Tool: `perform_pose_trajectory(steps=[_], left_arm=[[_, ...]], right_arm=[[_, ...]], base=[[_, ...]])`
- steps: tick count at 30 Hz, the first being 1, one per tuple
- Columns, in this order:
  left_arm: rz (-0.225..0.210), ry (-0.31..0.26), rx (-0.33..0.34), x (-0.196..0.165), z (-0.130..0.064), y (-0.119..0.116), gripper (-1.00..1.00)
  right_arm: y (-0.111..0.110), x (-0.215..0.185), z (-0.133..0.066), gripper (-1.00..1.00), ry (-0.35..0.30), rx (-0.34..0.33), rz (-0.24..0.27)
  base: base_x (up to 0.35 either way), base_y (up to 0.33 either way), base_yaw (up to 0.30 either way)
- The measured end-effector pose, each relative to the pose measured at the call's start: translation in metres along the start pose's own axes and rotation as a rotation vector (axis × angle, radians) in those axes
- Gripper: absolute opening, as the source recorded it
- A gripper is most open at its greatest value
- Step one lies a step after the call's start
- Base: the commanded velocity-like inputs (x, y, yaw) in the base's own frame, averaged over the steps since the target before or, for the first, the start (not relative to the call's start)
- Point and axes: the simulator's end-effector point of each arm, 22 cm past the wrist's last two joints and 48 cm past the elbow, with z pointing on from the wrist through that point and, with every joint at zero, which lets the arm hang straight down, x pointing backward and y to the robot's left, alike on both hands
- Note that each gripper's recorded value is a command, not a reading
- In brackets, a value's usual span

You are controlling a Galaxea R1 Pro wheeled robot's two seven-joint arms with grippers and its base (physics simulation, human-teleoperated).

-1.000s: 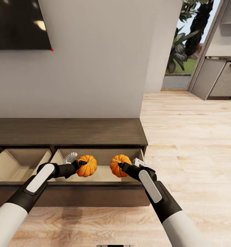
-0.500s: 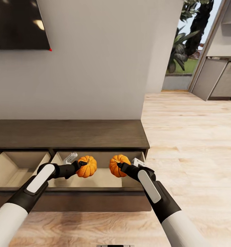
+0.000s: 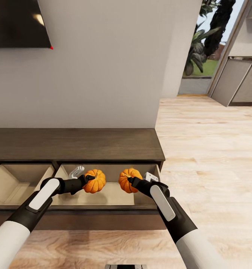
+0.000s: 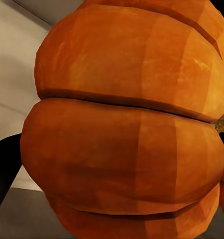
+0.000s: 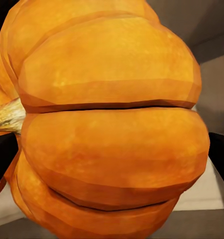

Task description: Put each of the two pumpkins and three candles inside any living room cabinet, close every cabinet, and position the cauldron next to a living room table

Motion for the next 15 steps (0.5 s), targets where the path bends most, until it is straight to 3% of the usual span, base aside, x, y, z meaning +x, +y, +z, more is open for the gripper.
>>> perform_pose_trajectory(steps=[15], left_arm=[[-0.008,0.014,-0.009,0.0049,0.0082,0.0072,-1.00]], right_arm=[[-0.0042,0.0066,0.0081,-1.00,0.017,0.022,-0.011]], base=[[0.000,0.000,0.000]])
